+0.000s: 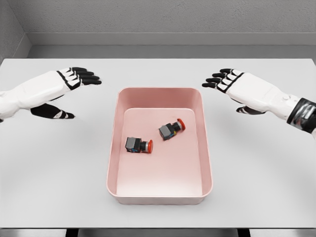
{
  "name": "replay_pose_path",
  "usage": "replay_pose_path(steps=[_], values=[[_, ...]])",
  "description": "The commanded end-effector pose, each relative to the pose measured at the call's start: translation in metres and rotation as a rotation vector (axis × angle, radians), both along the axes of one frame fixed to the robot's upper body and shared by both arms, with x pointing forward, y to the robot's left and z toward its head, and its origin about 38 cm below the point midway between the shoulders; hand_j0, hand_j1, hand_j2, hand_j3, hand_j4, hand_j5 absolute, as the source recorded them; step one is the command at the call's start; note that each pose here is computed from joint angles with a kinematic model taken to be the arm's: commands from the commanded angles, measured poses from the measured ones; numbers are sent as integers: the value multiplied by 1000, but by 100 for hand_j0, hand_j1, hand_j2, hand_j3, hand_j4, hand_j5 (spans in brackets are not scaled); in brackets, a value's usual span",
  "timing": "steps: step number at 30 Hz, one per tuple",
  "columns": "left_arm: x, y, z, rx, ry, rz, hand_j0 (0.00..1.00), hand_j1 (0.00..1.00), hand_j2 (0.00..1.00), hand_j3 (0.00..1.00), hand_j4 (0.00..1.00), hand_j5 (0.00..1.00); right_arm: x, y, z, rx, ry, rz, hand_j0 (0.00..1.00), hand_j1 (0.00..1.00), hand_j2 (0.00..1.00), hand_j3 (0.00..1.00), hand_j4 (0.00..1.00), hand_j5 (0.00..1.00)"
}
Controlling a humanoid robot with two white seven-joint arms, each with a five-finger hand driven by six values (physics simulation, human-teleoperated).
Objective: Put the industrial switch in the basket with both arms
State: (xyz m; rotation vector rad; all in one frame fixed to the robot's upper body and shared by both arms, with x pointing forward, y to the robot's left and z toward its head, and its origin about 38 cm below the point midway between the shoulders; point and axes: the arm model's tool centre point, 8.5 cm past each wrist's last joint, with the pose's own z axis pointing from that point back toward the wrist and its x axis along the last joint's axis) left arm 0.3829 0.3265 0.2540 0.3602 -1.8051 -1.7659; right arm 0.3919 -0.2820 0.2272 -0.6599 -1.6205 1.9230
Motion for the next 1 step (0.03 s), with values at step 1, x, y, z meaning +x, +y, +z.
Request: replay_pose_path(steps=[1], values=[[5,37,21,11,-15,89,100,100,100,100,100,100,0,3,0,12,2,5,100,100,100,100,100,100]])
